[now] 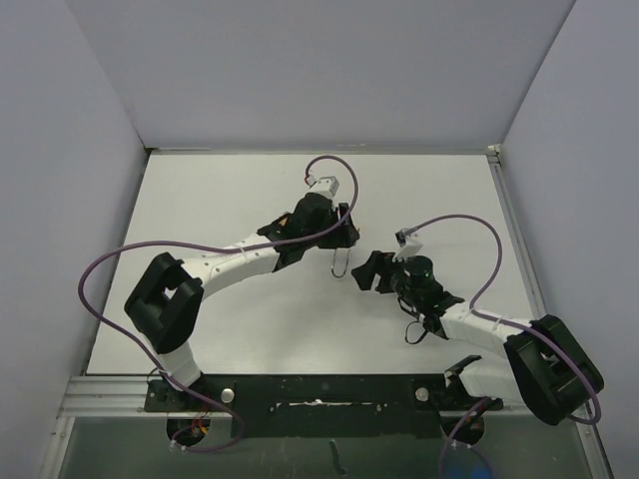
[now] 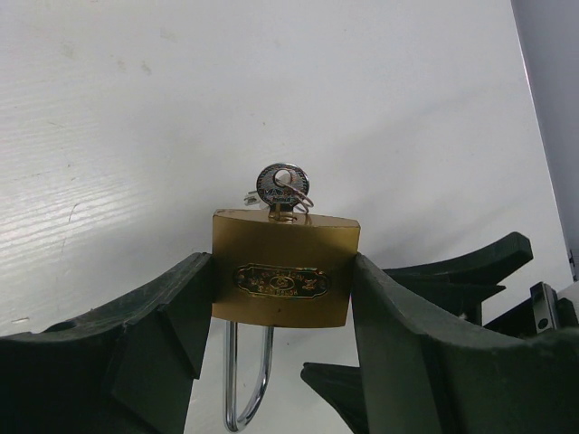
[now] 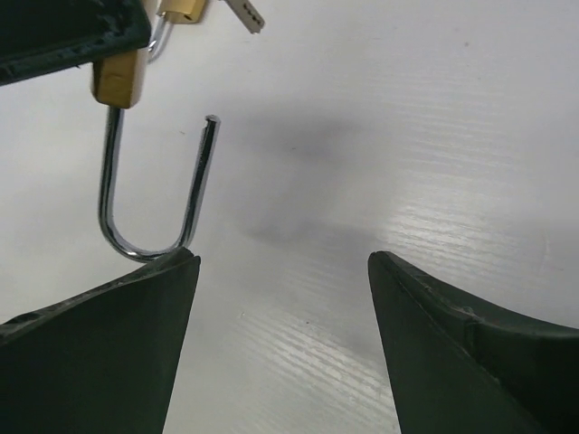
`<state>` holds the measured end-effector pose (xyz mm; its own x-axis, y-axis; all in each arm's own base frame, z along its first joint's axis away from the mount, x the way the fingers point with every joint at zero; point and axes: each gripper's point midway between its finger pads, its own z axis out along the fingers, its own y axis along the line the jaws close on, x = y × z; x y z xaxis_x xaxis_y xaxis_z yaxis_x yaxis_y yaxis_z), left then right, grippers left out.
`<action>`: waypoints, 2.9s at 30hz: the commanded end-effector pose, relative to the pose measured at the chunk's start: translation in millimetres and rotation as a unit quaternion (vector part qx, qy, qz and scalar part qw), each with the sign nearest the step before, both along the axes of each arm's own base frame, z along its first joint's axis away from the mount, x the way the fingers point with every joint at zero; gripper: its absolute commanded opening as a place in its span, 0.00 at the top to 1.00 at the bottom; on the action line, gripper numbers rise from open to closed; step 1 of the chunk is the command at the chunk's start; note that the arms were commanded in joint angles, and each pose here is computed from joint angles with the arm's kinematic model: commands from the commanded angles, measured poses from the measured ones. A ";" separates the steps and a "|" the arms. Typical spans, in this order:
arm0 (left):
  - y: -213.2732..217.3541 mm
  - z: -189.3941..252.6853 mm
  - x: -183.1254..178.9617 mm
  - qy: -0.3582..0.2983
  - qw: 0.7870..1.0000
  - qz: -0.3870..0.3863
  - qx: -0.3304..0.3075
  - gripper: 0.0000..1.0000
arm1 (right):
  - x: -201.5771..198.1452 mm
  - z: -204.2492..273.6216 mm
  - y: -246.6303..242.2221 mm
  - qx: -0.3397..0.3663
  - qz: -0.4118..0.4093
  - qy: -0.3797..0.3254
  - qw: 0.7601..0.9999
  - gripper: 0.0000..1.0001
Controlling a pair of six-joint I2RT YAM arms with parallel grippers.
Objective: Unlock with the key
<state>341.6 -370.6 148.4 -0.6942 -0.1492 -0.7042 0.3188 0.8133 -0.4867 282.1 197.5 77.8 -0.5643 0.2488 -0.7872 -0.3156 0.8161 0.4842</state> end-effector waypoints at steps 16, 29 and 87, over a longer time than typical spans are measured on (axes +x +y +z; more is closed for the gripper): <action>-24.1 74.4 9.2 -0.038 0.988 0.022 -0.151 1.00 | 35.8 13.0 22.9 -0.076 -0.021 -0.049 0.996 0.23; -5.4 66.9 15.1 -0.038 0.989 0.053 -0.132 1.00 | 28.1 14.4 12.2 -0.072 -0.034 -0.052 0.995 0.22; 30.8 50.3 108.2 -0.106 0.986 0.130 0.009 0.34 | -1.7 77.3 -53.7 -0.050 -0.109 -0.080 0.990 0.18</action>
<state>446.1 -351.8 62.8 -0.6981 -0.1397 -0.7022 0.1000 0.9522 -0.2888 269.5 140.5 133.0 -0.4315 0.2063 -0.8782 -0.1916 0.9303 0.3127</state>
